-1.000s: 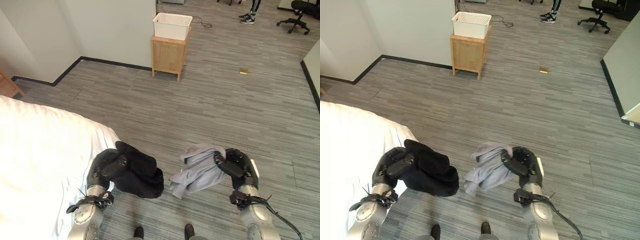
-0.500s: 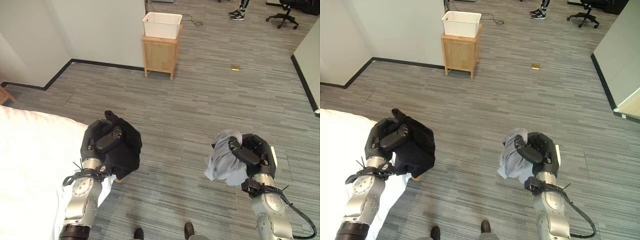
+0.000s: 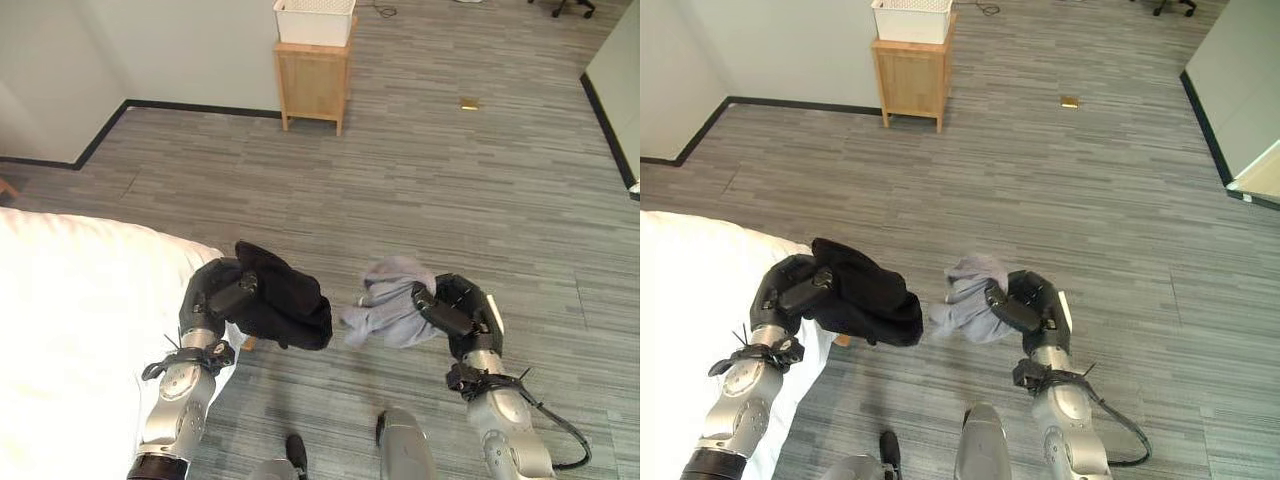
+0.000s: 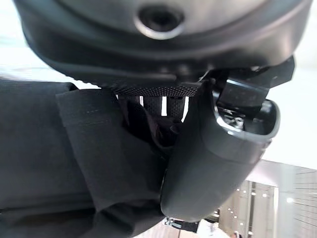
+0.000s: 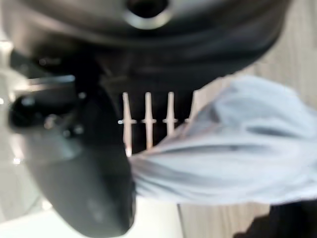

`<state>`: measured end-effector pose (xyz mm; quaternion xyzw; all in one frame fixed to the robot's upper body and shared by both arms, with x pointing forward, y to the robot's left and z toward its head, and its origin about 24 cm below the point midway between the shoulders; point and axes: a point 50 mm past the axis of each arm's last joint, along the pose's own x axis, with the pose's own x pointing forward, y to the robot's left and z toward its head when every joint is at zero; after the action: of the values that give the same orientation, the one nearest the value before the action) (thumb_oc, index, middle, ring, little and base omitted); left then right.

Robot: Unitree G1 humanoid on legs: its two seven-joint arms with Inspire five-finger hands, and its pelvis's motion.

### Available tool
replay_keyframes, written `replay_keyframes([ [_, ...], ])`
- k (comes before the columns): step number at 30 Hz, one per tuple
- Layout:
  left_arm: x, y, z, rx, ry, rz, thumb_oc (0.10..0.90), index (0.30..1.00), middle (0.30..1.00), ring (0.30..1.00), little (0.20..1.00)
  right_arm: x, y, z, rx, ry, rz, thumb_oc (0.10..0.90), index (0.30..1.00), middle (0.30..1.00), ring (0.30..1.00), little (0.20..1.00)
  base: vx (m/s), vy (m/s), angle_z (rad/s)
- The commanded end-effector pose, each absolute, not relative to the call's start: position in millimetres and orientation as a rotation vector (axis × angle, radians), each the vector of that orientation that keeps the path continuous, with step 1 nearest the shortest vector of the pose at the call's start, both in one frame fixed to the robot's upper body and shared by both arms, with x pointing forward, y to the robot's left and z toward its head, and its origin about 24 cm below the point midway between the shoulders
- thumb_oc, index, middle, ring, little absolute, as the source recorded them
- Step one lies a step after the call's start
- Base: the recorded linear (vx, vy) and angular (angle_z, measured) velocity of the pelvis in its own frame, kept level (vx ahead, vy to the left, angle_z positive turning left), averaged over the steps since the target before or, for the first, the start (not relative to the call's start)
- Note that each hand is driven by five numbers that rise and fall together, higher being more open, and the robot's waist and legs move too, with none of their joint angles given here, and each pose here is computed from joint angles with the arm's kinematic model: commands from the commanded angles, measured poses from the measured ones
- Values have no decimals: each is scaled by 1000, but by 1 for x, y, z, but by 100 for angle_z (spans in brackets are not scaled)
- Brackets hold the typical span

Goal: Pick up bed clothes into laundry basket.

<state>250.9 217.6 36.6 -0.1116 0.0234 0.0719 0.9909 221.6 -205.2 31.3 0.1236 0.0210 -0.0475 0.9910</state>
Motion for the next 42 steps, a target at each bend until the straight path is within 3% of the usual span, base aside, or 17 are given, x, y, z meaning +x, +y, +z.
replay_keyframes([
  [1,264,226,102,-175,-283,93,400,300,300,300,300,239,-214,92,311,-296,-106,400,300,300,300,300,448,-177,31],
  [10,256,230,85,-261,-242,140,400,300,300,300,300,250,-209,95,272,-278,-10,400,300,300,300,300,465,-292,36],
  [18,254,224,74,-330,-195,133,400,300,300,300,300,249,-230,100,279,-293,-88,400,300,300,300,300,445,-335,-11],
  [26,244,235,84,-321,-264,194,400,300,300,300,300,245,-235,97,248,-300,-121,400,300,300,300,300,669,69,-32],
  [36,227,263,114,-197,-383,272,400,300,300,300,300,258,-200,106,285,-338,1,400,300,300,300,300,540,208,-21],
  [42,230,259,115,-237,-388,233,400,300,300,300,300,261,-194,104,315,-320,13,400,300,300,300,300,521,19,32],
])
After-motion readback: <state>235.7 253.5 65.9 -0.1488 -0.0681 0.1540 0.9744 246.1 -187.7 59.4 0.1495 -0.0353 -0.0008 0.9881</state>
